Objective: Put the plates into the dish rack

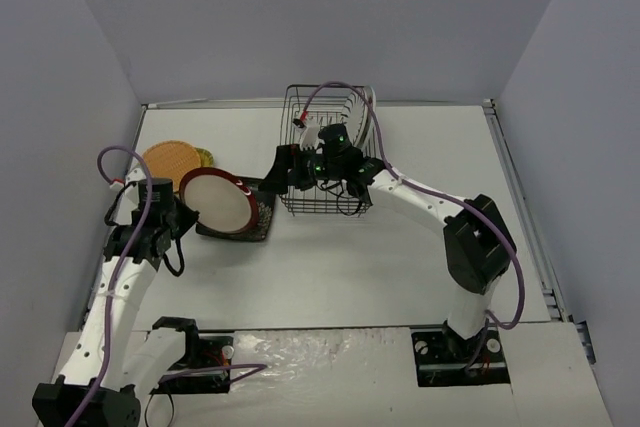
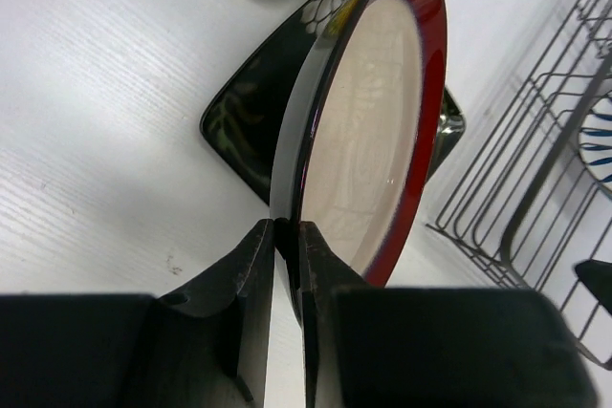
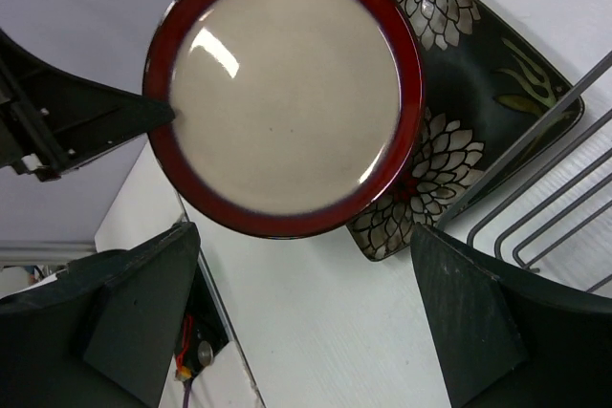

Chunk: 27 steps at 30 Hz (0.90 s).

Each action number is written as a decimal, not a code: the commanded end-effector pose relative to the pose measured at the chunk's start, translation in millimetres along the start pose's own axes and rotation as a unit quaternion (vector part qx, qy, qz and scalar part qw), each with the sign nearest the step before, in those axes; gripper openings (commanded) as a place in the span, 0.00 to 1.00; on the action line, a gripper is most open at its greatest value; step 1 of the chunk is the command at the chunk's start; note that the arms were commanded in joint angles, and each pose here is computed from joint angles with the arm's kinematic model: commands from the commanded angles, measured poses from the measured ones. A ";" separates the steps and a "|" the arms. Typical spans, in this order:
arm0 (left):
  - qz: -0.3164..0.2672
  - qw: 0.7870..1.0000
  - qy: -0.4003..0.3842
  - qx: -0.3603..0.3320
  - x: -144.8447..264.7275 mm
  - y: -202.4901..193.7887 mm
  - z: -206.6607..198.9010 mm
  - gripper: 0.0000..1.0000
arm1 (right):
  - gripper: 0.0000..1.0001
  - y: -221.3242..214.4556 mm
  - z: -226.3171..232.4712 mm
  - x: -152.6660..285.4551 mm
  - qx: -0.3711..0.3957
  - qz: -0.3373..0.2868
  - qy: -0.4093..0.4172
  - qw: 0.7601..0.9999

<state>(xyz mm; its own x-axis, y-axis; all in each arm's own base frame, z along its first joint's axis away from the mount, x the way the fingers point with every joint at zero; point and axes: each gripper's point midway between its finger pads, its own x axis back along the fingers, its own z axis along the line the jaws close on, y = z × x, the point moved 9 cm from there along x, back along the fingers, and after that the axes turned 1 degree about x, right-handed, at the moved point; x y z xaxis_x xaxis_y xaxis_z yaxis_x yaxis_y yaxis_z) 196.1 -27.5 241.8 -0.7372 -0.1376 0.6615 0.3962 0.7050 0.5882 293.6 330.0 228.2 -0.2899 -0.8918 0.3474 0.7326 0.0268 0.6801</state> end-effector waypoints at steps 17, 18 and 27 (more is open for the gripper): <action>-0.120 0.966 -0.214 0.076 79.7 65.4 -62.6 0.00 | 0.89 37.6 12.9 -31.7 0.001 -0.027 0.076 0.997; -0.117 0.965 -0.221 0.077 81.6 64.7 -63.2 0.00 | 0.89 37.9 12.0 -32.6 0.000 -0.027 0.078 0.997; -0.101 0.949 -0.282 0.094 94.3 63.7 -73.0 0.00 | 0.89 41.4 7.7 -37.1 -0.011 -0.023 0.106 0.994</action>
<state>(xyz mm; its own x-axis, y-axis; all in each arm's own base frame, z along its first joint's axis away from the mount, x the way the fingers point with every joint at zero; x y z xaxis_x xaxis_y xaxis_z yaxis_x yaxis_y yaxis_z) 186.5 -38.3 290.9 -0.8490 -0.0062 0.5284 0.3378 0.7626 0.5517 321.8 362.6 211.3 -0.2102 -0.9279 0.3078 0.7918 0.0231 0.6104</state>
